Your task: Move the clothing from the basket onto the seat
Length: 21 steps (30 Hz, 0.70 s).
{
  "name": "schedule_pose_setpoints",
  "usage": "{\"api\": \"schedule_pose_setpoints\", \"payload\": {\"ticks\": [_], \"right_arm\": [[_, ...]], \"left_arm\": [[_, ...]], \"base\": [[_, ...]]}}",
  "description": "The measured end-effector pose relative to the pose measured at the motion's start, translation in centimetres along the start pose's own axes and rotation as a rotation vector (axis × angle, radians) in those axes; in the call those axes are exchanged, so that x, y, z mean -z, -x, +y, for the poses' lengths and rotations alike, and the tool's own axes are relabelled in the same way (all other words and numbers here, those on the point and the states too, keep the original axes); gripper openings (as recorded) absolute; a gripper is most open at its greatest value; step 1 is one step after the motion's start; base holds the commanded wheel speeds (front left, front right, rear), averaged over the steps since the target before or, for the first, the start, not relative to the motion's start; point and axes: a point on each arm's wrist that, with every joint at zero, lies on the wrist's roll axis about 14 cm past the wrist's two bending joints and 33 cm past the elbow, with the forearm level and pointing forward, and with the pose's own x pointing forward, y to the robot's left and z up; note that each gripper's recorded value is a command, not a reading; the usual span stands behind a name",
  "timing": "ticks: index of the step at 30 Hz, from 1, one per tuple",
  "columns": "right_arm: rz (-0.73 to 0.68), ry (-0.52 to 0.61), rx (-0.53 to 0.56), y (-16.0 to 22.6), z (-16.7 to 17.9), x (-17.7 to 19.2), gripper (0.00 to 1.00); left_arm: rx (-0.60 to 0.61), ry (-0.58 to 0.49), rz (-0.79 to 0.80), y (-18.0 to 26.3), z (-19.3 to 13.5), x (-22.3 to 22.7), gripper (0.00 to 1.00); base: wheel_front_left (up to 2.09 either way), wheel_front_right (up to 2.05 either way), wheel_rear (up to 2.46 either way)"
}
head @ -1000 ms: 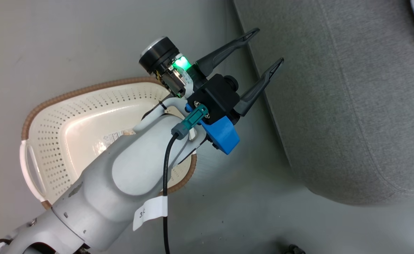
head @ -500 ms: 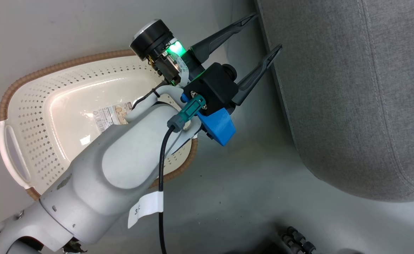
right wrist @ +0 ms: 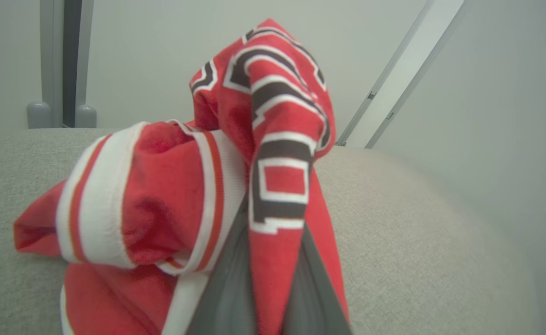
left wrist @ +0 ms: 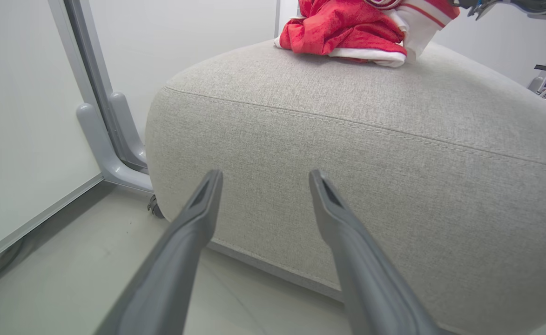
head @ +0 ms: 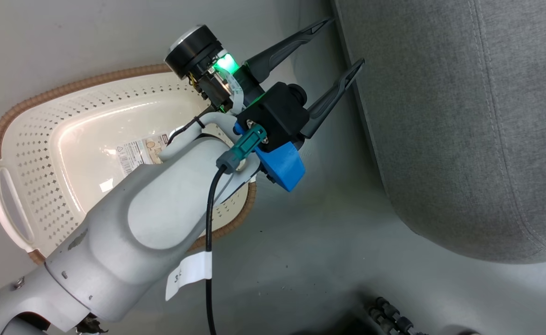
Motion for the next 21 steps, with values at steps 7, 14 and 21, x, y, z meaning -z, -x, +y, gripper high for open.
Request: {"api": "schedule_pose_setpoints", "payload": {"ticks": [7,14,21], "right_arm": [[-0.027,0.01,0.013,1.8,-1.7,-1.4,1.0],[-0.12,0.043,-0.013,4.4,-2.9,-5.4,1.0],[-0.252,-0.011,-0.099,7.1,-0.7,-10.6,1.0]], "left_arm": [[0.002,-0.015,-0.019,0.1,-0.7,-1.7,1.0],[-0.014,-0.034,-0.057,0.4,-2.1,-5.1,1.0],[-0.111,-0.071,-0.116,2.0,-1.9,-9.9,1.0]], "base": [[0.0,0.0,0.0],[0.0,0.0,0.0],[0.0,0.0,0.0]]}}
